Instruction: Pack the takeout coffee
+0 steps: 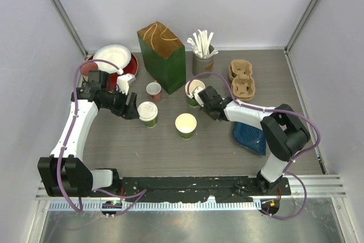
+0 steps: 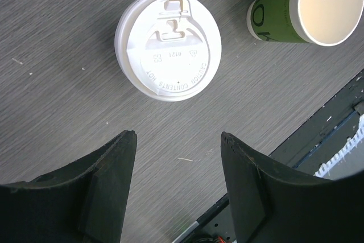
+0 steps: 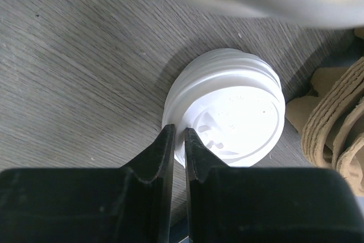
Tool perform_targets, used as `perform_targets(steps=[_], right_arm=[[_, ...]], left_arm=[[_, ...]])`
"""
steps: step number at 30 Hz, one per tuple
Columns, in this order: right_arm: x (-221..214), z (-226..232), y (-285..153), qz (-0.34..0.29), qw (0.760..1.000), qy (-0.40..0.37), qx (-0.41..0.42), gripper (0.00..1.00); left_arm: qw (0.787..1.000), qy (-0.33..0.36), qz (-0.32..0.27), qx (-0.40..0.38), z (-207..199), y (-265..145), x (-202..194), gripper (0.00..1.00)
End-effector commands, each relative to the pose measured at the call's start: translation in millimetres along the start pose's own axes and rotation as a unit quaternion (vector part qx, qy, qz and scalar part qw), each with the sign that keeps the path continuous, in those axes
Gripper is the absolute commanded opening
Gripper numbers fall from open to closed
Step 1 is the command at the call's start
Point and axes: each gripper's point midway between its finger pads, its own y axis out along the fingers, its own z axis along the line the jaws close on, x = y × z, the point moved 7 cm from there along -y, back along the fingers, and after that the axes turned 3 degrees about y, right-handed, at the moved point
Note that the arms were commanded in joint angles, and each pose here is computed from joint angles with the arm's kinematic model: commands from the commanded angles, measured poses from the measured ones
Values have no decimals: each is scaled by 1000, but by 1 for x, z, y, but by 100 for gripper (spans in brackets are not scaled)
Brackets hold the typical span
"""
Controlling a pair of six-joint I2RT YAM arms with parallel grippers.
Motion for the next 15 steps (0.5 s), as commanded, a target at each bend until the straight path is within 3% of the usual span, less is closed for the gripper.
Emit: perform_targets(steps=[1, 7, 15], right_arm=[[7, -2, -6, -19, 1000, 2, -2, 10], [13, -8, -19, -27, 1000, 9, -4, 1], [28, -21, -53, -48, 998, 28, 3, 1]], left_arm=[[1000, 13, -18, -5, -3, -8, 10, 65], [1000, 14, -19, -5, -3, -8, 10, 65], [1000, 14, -21, -8, -3, -9, 12, 65]])
